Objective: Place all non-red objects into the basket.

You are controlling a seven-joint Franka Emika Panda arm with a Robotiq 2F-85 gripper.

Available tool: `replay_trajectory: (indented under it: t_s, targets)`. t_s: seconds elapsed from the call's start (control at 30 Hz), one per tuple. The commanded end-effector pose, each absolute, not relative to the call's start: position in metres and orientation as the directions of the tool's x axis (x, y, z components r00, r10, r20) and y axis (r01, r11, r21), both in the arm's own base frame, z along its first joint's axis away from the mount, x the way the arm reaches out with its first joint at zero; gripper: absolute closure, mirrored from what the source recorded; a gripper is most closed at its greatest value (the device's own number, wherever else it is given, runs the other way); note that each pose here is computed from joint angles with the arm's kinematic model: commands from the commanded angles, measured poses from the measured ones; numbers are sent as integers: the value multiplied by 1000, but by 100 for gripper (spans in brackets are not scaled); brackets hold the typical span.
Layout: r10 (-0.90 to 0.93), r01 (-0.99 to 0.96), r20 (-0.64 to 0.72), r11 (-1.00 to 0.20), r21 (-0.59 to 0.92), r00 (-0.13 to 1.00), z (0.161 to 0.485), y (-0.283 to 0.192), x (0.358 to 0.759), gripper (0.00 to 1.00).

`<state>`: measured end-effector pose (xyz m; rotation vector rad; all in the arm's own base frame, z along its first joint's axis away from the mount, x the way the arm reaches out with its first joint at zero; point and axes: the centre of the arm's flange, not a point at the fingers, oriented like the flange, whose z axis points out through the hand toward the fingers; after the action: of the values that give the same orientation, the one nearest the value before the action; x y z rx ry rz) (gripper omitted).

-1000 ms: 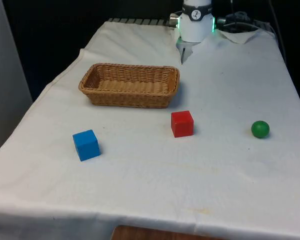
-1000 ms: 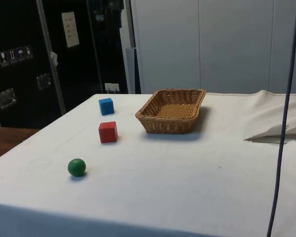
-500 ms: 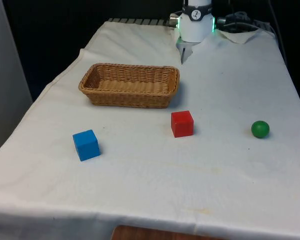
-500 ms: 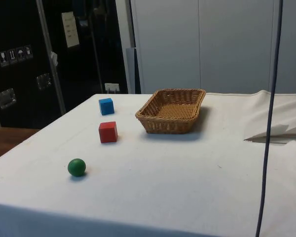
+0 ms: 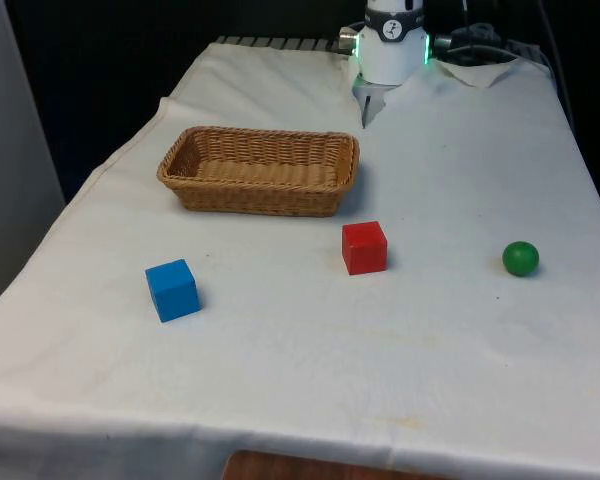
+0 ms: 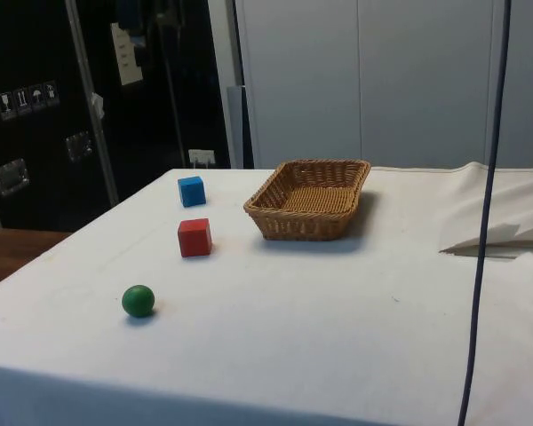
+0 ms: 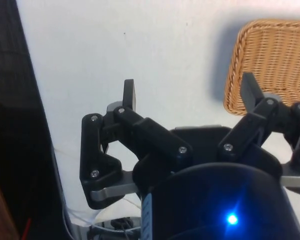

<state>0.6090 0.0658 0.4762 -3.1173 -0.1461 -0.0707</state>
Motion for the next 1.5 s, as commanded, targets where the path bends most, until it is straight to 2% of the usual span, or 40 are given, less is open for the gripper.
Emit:
replay_trajectory:
  t_s: [0.0, 1.47]
  targets:
    - [90, 91, 44, -996, -11, 995, 476, 70, 610, 0]
    - [144, 143, 83, -990, 18, 986, 473, 208, 628, 0]
